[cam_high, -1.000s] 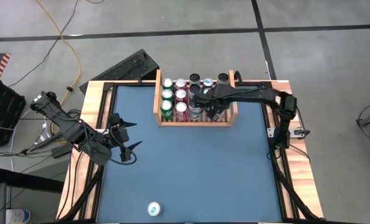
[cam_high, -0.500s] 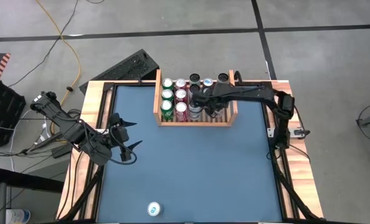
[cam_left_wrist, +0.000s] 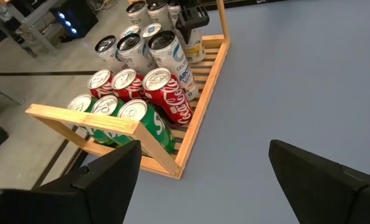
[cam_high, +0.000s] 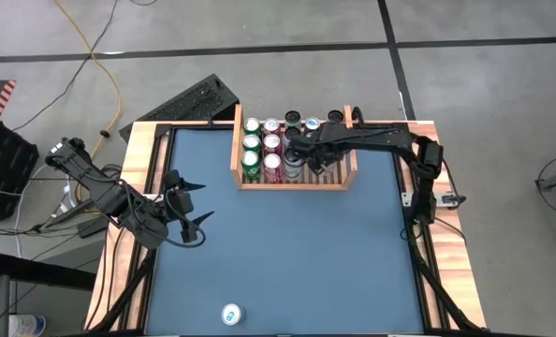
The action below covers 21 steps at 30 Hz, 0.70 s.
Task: Place canned beverage on shelf
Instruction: Put the top middle left blue can aligned with the blue soda on the shelf
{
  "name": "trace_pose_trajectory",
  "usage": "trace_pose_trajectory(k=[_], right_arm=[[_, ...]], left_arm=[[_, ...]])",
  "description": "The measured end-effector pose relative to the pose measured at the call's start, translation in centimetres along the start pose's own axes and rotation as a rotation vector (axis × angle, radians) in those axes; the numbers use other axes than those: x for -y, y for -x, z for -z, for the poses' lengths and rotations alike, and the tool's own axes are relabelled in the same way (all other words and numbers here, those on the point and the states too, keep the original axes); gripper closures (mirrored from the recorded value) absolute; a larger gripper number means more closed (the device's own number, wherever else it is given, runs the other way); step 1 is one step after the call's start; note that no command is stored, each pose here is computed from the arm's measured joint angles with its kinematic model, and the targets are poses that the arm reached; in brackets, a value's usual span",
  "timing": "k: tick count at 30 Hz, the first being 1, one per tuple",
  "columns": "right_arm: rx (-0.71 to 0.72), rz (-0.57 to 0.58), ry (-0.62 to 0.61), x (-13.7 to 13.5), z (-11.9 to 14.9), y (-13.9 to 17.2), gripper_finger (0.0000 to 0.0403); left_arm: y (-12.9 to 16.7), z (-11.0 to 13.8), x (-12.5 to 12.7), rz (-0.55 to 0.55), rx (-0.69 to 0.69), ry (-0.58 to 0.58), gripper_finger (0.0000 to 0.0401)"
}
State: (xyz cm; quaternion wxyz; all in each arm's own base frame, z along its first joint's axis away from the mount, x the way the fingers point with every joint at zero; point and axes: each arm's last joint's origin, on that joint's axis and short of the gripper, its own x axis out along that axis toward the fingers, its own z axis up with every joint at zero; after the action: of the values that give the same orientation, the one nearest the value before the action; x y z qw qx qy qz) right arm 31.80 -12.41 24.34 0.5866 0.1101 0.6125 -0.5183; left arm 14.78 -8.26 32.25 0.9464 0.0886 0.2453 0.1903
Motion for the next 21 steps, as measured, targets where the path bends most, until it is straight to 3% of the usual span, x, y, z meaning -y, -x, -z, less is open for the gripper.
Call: trace_pose_trajectory(k=[10, 21], right_arm=[[-0.018, 0.010, -0.041, 0.6, -0.3, -0.4, 0.0228], [-0.073, 0.034, 0.001, -0.2, -0.4, -1.5, 0.0226]], left_arm=[[0.0, 0.0, 0.0, 0.000, 0.000, 0.006, 0.0060], [0.0, 0.0, 0.0, 0.001, 0.000, 0.008, 0.0060]])
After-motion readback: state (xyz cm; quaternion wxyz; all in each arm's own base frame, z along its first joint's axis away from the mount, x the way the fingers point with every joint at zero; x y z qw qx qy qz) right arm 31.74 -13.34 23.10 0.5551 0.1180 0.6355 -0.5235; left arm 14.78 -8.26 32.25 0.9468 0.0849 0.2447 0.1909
